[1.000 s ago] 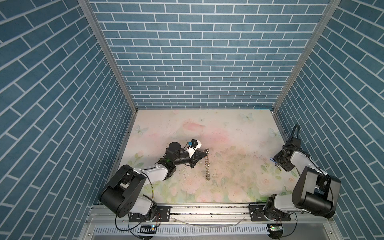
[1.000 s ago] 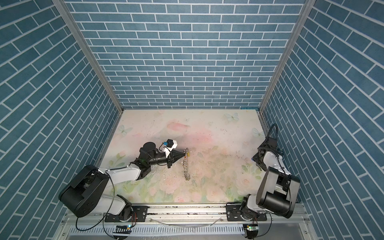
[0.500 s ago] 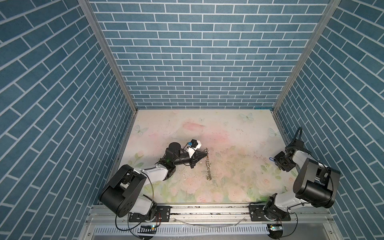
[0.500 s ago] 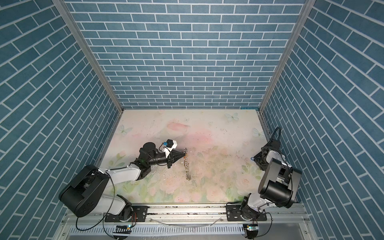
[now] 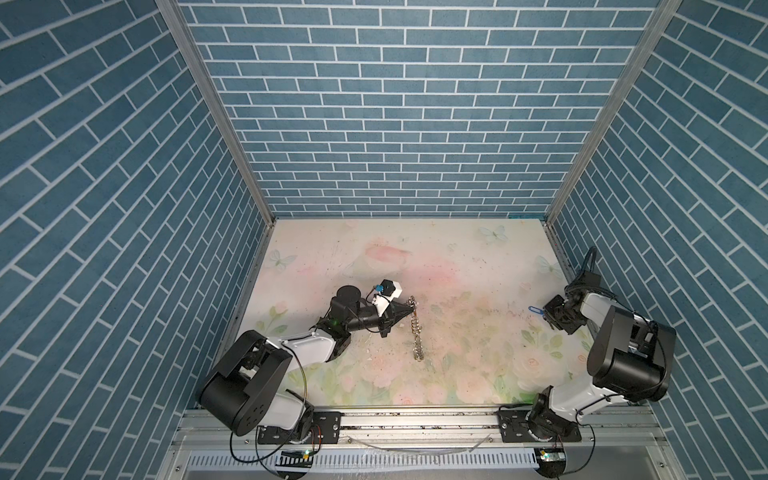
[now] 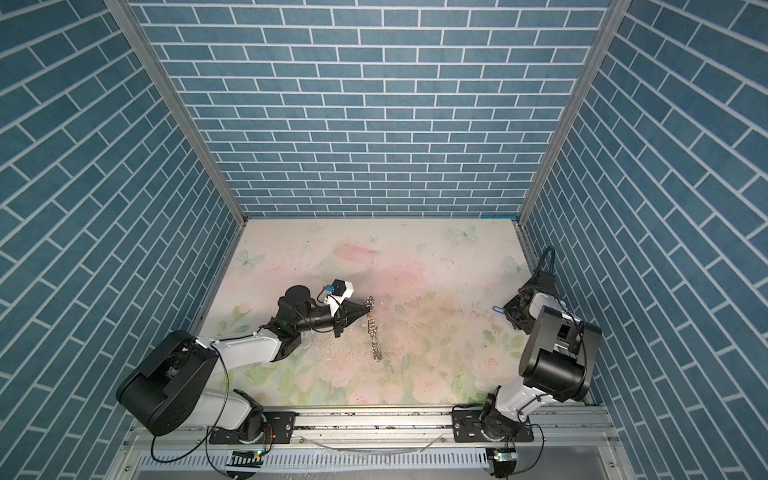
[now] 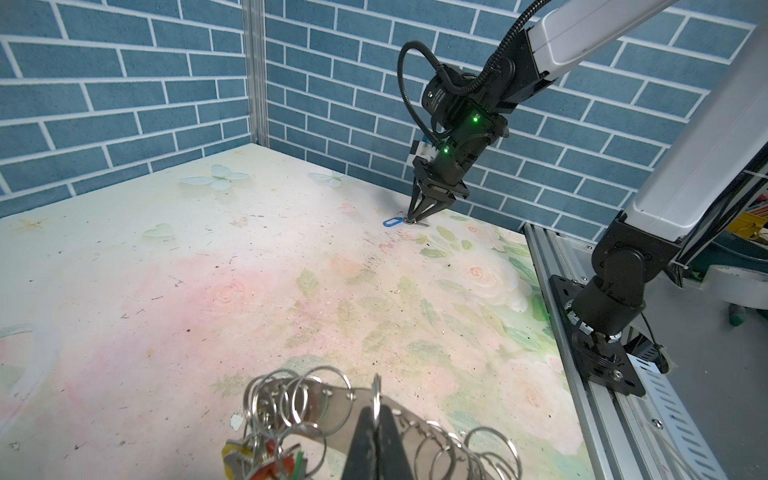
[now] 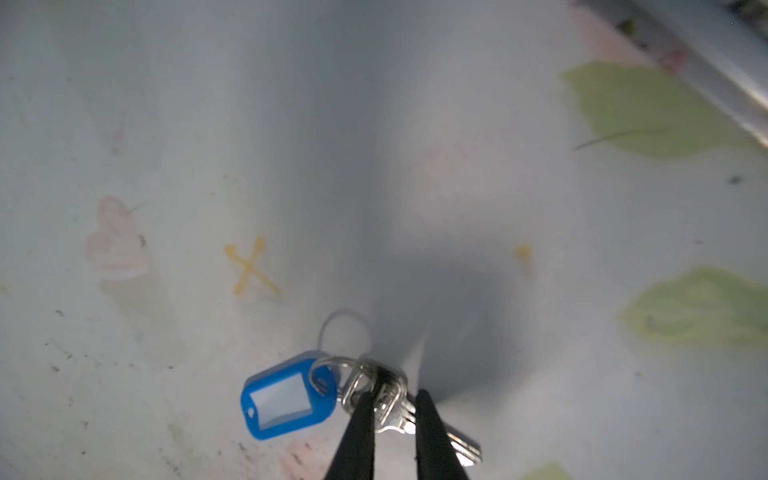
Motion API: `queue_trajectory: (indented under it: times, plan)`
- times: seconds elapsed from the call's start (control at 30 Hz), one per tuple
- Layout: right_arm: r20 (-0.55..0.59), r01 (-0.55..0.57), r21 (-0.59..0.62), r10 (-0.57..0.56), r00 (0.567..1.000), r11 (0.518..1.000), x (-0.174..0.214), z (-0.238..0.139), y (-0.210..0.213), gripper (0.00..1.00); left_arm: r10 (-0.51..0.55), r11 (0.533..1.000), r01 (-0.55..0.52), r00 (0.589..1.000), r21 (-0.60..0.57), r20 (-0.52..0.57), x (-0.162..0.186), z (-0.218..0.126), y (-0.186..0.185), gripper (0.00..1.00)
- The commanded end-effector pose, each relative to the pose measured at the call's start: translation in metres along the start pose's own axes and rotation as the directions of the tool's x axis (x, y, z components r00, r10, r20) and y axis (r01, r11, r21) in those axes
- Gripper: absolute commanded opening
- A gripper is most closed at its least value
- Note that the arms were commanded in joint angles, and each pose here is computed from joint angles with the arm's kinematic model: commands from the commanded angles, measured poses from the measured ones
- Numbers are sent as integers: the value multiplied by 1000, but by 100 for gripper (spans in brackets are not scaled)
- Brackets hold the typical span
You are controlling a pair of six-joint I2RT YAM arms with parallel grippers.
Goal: Put the keys on the keyring
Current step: 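Move the open right gripper over the blue-tagged key, then lower the right gripper and align it with the key's ring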
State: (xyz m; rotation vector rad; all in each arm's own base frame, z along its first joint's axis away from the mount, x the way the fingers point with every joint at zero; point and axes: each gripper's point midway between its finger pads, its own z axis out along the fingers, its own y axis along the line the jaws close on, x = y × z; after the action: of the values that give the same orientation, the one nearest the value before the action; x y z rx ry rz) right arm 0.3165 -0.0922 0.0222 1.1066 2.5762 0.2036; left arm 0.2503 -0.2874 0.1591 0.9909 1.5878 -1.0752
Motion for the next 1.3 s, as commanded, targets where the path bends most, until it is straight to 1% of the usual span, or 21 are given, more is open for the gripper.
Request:
queue_trajectory:
  times: [0.0, 0.17, 0.23, 0.3, 0.37, 0.43, 0.57, 0.7, 0.87, 0.93, 1.0, 1.07, 1.13, 1.27]
  plan:
    - [-121, 86, 4, -85, 989, 996, 32, 9, 13, 19, 13, 1000, -13, 1000, 1, 4, -2, -3, -1, 0]
    - [-191, 221, -39, -225, 955, 974, 67, 9, 48, 19, 16, 1000, -16, 1000, -3, 2, -3, -3, -1, 0]
    - [-196, 255, -52, -260, 945, 965, 73, 6, 59, 19, 21, 1000, -21, 1000, -9, 2, -3, -4, 0, 0]
    - [-174, 261, -63, -268, 948, 963, 69, -1, 64, 19, 20, 1000, -20, 1000, -10, -1, -2, -5, -1, 0]
    - [-123, 275, -43, -278, 953, 960, 56, -13, 64, 20, 22, 1000, -22, 1000, -11, -1, -2, -5, -1, 0]
    - [-99, 268, -34, -270, 958, 963, 46, -21, 63, 22, 21, 1000, -21, 1000, -11, 0, -2, -5, -1, 0]
    - [-65, 230, -103, -238, 969, 968, 34, -28, 72, 25, 23, 1000, -23, 1000, -11, 2, -3, -5, -1, 0]
    - [-77, 243, -194, -262, 962, 950, 37, -28, 90, 27, 21, 1000, -21, 1000, -9, 0, -2, -5, -1, 0]
    - [-42, 328, -274, -352, 935, 904, 38, -31, 108, 31, 18, 1000, -18, 1000, -7, -1, -1, -4, -1, 0]
    - [-56, 344, -284, -373, 926, 895, 38, -28, 111, 33, 18, 1000, -18, 1000, -6, -1, -2, -4, -1, 0]
    - [-67, 345, -293, -380, 923, 891, 38, -25, 113, 36, 19, 1000, -19, 1000, -7, -2, -1, -4, 0, 0]
    - [-67, 349, -299, -384, 921, 888, 36, -22, 116, 42, 22, 1000, -22, 1000, -7, -1, -2, -4, -1, 0]
    - [-72, 355, -302, -393, 917, 885, 35, -19, 117, 46, 24, 1000, -24, 1000, -11, -3, -2, -4, 0, 0]
    - [-110, 355, -307, -404, 908, 883, 39, -11, 119, 48, 24, 1000, -24, 1000, -13, -7, -1, -4, 0, 0]
